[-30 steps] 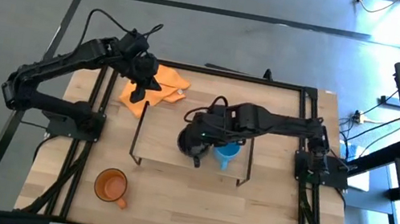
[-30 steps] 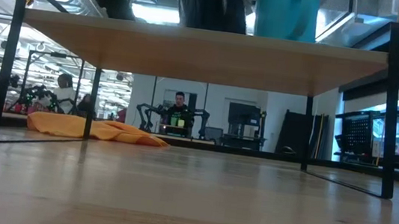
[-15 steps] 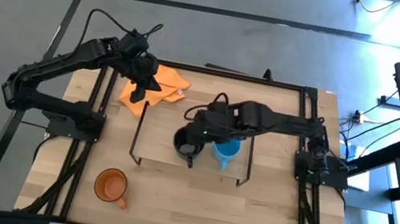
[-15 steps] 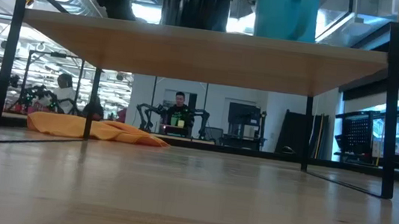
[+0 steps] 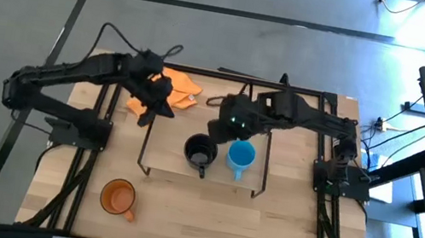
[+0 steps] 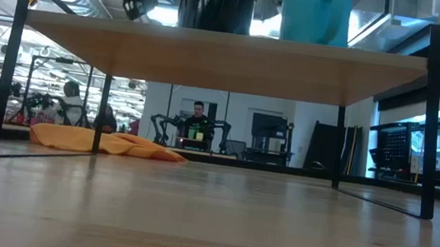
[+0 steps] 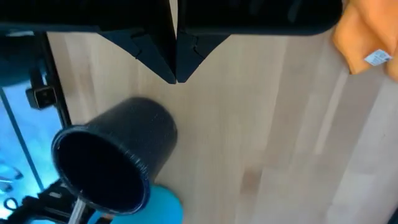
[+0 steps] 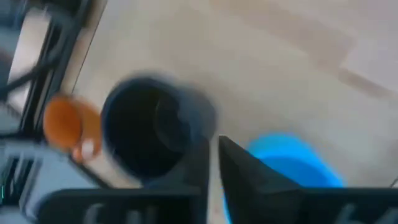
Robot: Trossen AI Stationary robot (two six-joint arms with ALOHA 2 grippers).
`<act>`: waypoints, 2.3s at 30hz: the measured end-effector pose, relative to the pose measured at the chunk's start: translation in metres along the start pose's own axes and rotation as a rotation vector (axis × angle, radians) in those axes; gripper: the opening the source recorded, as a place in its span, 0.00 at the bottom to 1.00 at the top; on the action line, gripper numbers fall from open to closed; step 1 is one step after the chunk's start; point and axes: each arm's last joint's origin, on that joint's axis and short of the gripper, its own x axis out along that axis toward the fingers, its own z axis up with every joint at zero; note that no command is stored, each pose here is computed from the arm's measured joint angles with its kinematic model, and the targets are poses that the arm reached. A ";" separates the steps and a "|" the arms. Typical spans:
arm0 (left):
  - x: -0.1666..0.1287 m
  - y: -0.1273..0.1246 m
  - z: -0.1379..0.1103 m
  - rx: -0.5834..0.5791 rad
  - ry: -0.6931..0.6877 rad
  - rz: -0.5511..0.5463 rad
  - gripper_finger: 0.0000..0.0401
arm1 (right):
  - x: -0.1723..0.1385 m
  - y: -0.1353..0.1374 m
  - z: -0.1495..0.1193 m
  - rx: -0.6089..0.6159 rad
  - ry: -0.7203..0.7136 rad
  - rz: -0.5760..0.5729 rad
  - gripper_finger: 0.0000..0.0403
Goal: Stack small to large cups/mugs on shelf
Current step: Put the black cup on the shelf
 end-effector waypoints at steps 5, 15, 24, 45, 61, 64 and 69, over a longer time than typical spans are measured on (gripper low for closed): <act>0.012 -0.030 0.012 -0.021 -0.086 0.012 0.00 | -0.008 0.012 -0.033 -0.139 0.052 0.041 0.02; 0.037 -0.072 0.010 -0.091 -0.100 0.145 0.00 | -0.017 0.031 -0.094 -0.235 0.070 0.097 0.01; 0.062 -0.088 0.003 -0.117 -0.036 0.184 0.00 | 0.003 0.048 -0.113 -0.243 -0.039 0.093 0.00; 0.068 -0.090 0.003 -0.139 -0.034 0.199 0.00 | 0.084 0.058 -0.107 -0.318 -0.047 -0.114 0.01; 0.066 -0.075 0.010 -0.121 -0.072 0.240 0.00 | 0.088 0.059 -0.087 -0.319 -0.086 -0.087 0.02; 0.066 -0.071 0.014 -0.113 -0.093 0.230 0.00 | 0.088 0.058 -0.085 -0.324 -0.082 -0.090 0.03; 0.065 -0.064 0.016 -0.111 -0.093 0.212 0.00 | 0.088 0.057 -0.086 -0.328 -0.069 -0.101 0.03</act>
